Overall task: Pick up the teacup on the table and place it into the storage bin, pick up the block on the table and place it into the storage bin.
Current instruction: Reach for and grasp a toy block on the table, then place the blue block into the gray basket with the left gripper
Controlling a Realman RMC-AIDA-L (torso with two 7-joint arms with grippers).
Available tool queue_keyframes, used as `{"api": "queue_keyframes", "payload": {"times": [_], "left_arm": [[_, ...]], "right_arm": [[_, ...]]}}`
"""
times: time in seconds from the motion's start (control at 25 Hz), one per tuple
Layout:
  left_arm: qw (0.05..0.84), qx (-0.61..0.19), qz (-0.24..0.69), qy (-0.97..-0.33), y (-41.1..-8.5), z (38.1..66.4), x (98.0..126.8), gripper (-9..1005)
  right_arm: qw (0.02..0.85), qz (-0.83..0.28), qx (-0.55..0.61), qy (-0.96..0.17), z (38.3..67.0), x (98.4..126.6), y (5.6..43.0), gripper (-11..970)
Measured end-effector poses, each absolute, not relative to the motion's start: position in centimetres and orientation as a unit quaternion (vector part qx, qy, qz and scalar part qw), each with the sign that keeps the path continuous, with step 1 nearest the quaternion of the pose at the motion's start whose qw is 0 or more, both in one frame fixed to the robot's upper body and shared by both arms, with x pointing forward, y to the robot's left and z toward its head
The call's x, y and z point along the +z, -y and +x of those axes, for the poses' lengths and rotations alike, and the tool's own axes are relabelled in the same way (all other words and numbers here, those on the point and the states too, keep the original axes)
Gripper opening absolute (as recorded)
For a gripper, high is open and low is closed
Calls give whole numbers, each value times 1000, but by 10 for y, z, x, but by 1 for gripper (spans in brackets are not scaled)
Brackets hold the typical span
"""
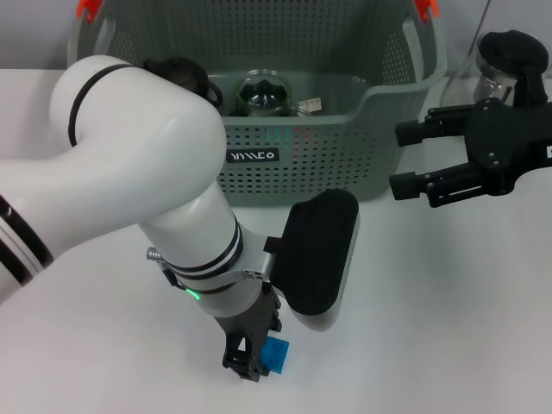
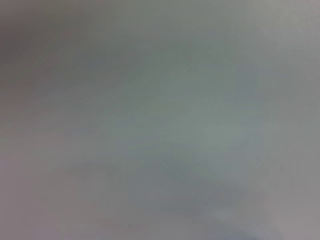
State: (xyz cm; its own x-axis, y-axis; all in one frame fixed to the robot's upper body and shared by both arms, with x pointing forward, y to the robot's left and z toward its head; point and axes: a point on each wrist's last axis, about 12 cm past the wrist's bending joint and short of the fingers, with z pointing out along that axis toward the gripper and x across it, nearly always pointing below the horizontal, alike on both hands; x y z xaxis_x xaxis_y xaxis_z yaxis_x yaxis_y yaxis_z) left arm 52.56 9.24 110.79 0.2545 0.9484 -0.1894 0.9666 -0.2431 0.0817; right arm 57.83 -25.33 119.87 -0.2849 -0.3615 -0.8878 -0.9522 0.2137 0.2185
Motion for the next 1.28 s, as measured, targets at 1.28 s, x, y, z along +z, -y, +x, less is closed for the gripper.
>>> {"api": "queue_keyframes", "payload": {"times": [1.28], "left_arm": [[469, -276, 353, -761, -266, 612, 1238, 400]], "right_arm": [[376, -484, 403, -679, 577, 1202, 262, 910]]}}
